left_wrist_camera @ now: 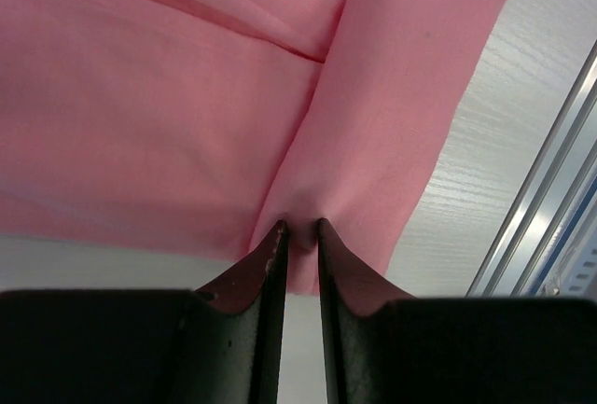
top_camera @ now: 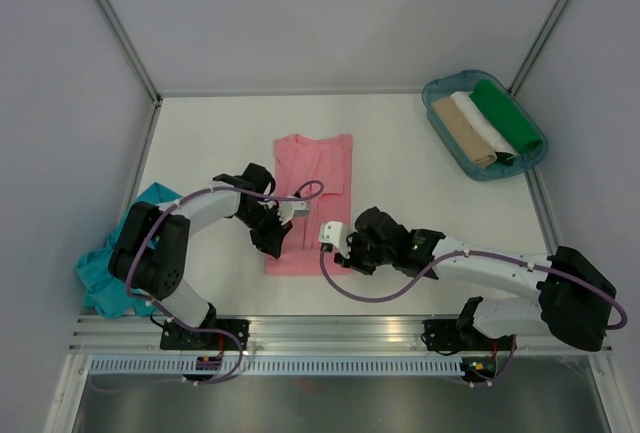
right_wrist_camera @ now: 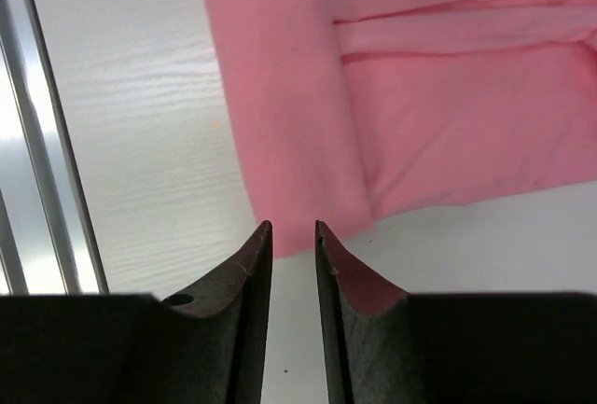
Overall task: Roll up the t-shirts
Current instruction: Roll the tshirt
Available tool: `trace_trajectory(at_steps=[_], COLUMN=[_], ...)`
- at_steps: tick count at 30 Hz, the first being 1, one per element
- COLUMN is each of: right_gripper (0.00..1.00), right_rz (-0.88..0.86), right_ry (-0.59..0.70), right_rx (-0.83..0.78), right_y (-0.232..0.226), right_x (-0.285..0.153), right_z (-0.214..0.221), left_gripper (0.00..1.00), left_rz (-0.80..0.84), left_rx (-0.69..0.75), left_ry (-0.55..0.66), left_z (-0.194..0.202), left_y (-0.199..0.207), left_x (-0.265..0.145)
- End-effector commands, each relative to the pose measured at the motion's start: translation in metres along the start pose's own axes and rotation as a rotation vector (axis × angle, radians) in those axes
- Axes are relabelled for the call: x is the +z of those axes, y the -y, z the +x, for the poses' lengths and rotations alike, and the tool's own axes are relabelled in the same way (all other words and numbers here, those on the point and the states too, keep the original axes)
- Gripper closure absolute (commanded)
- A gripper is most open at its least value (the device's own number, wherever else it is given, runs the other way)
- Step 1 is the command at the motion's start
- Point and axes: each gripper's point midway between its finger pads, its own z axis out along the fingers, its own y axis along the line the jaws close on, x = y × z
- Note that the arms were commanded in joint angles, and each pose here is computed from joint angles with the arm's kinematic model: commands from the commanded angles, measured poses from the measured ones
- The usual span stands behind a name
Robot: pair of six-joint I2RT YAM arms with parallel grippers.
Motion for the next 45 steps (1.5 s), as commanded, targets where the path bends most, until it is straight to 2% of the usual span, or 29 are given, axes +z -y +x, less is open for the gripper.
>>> trace_trajectory(at_steps=[1,7,15,20,22,23,24,25,26,27,29,30,31,38,45], right_gripper=[0.69,0.68,0.66,0.62,0.60,0.60,0.60,0.60,0.55,0.45,0.45,0.45,0.45,0.46,0.47], right_rz=[0.058,0.146,0.072,0.090,0.084,0.079,0.073,0.068,0.070,0.075,0.076,0.066,0.061,0.056,0.041], right_ry=[-0.131,-0.171,-0.162,-0.158,-0.159,-0.162,-0.163,-0.165,-0.164,-0.158,-0.151,-0.148,-0.148,-0.154,-0.156], right_rx=[-0.173,-0.210,-0.258,-0.280,-0.290,-0.296,-0.297,-0.300,-0.299,-0.302,-0.303,-0.304,-0.304,-0.327,-0.303], right_y=[-0.004,0.002,-0.027,-0.026,-0.027,-0.027,-0.029,-0.030,-0.030,-0.029,-0.029,-0.032,-0.032,-0.032,-0.035], right_x=[0.005,0.017,0.030,0.021,0.021,0.022,0.023,0.024,0.024,0.025,0.026,0.026,0.027,0.028,0.032], right_z=[0.037,0.034,0.033,0.032,0.033,0.033,0.034,0.035,0.036,0.035,0.037,0.037,0.037,0.036,0.040], left_gripper=[0.76,0.73,0.72,0.72,0.70,0.69,0.66,0.64,0.61,0.52,0.44,0.38,0.37,0.37,0.39], left_rz=[-0.042,-0.082,-0.124,-0.164,-0.209,-0.217,-0.290,-0.319,-0.352,-0.365,-0.405,-0.409,-0.411,-0.403,-0.372], left_rx=[-0.023,-0.004,0.022,0.074,0.196,0.265,0.339,0.382,0.480,0.536,0.680,0.715,0.741,0.660,0.736], left_ry=[0.028,0.076,0.026,0.107,0.176,0.172,0.211,0.217,0.219,0.236,0.277,0.297,0.307,0.241,0.215], left_z=[-0.012,-0.031,-0.018,-0.037,-0.045,-0.032,-0.031,-0.014,-0.009,-0.003,0.008,0.010,0.014,0.022,0.019], left_y=[-0.012,-0.015,-0.020,-0.009,0.003,0.008,0.013,0.014,0.015,0.020,0.034,0.040,0.045,0.035,0.035], left_x=[-0.004,-0.026,-0.028,-0.054,-0.071,-0.065,-0.077,-0.064,-0.063,-0.060,-0.053,-0.051,-0.046,-0.032,-0.010])
